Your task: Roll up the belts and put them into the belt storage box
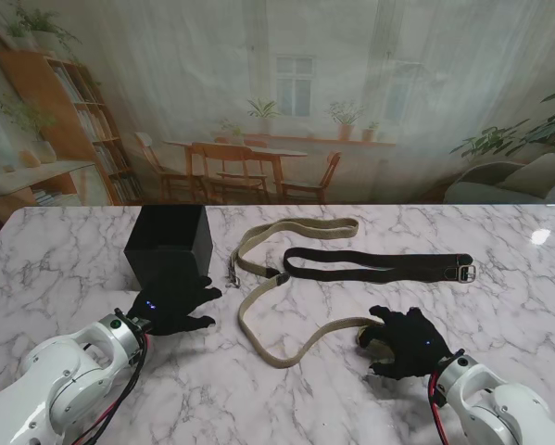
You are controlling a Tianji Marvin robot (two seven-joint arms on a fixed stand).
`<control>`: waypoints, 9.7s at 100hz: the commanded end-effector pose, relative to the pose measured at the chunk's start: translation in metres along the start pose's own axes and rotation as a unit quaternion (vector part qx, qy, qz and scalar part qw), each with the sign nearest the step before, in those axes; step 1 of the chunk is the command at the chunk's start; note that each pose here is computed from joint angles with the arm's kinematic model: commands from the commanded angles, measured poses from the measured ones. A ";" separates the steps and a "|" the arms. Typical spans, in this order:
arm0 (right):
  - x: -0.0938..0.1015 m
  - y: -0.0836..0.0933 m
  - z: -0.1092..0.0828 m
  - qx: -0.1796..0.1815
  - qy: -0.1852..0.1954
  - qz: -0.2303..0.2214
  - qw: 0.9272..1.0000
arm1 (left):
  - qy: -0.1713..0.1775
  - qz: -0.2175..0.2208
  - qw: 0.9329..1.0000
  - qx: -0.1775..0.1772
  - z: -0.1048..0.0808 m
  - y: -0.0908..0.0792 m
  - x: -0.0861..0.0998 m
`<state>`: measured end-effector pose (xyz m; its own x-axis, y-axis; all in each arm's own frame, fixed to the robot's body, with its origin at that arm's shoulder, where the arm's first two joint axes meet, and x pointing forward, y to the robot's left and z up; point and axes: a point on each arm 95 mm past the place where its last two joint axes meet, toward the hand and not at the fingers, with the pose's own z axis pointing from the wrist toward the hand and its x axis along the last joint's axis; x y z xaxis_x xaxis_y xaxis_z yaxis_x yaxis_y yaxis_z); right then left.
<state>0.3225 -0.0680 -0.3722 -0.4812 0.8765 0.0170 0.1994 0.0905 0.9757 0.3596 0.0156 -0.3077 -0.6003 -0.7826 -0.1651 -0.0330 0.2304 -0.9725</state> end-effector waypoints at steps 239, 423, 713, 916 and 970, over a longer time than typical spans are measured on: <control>-0.014 -0.021 0.007 -0.024 -0.043 -0.058 0.997 | 0.110 -0.029 0.989 -0.093 0.037 0.012 0.033; -0.017 -0.028 0.003 -0.041 -0.082 -0.045 0.995 | 0.101 0.055 0.983 -0.144 0.059 0.041 0.038; -0.015 -0.024 0.005 0.010 -0.065 0.052 0.997 | 0.089 0.038 0.995 -0.009 -0.007 0.005 0.038; -0.004 0.017 -0.007 0.140 -0.049 -0.038 0.988 | 0.077 0.032 0.996 -0.016 -0.007 0.004 0.033; -0.004 0.033 -0.013 0.217 -0.035 -0.018 0.975 | 0.080 0.033 0.996 -0.018 -0.007 0.004 0.034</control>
<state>0.3204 -0.0754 -0.3410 -0.4351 0.9001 -0.0248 0.5358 0.2809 0.7962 0.3345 -0.0047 -0.3146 -0.7190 -0.6659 -0.1990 -0.0064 0.2927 -0.9562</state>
